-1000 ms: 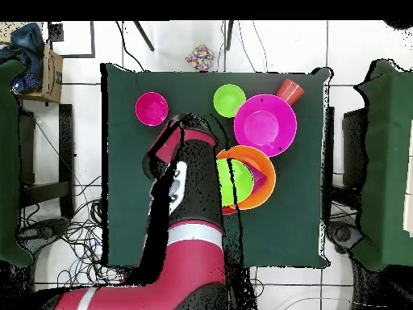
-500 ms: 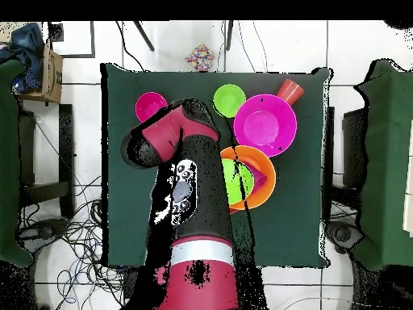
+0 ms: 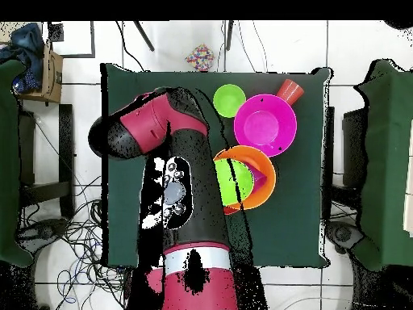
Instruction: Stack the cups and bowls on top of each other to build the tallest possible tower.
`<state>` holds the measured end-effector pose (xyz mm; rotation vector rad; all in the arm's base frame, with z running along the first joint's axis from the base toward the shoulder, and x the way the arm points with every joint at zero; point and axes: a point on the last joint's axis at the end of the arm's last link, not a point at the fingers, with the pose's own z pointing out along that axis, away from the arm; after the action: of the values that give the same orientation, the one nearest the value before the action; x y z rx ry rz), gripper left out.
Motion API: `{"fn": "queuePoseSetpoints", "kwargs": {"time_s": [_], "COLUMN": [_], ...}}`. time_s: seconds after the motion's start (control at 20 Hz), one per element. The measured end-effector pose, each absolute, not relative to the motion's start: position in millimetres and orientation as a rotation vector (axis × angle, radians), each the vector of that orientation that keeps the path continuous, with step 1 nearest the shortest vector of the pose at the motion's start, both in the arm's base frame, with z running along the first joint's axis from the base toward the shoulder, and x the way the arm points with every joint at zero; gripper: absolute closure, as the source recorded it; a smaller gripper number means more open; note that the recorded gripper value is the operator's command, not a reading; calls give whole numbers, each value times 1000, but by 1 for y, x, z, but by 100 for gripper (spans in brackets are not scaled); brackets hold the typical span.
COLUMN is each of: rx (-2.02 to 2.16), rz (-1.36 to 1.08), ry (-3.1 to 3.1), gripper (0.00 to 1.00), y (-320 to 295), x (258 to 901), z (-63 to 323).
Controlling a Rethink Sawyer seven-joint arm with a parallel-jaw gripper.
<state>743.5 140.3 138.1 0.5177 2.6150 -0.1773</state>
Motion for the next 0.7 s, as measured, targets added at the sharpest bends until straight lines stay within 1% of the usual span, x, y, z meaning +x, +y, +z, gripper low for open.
{"fn": "queuePoseSetpoints", "kwargs": {"time_s": [0.1,0.4,0.7], "rx": [545,591,580], "rz": [-127,-39,28], "ry": [2614,2623,2639], "gripper": [0,0,0], "y": [144,151,176], "x": [750,759,761], "z": [145,149,151]}}
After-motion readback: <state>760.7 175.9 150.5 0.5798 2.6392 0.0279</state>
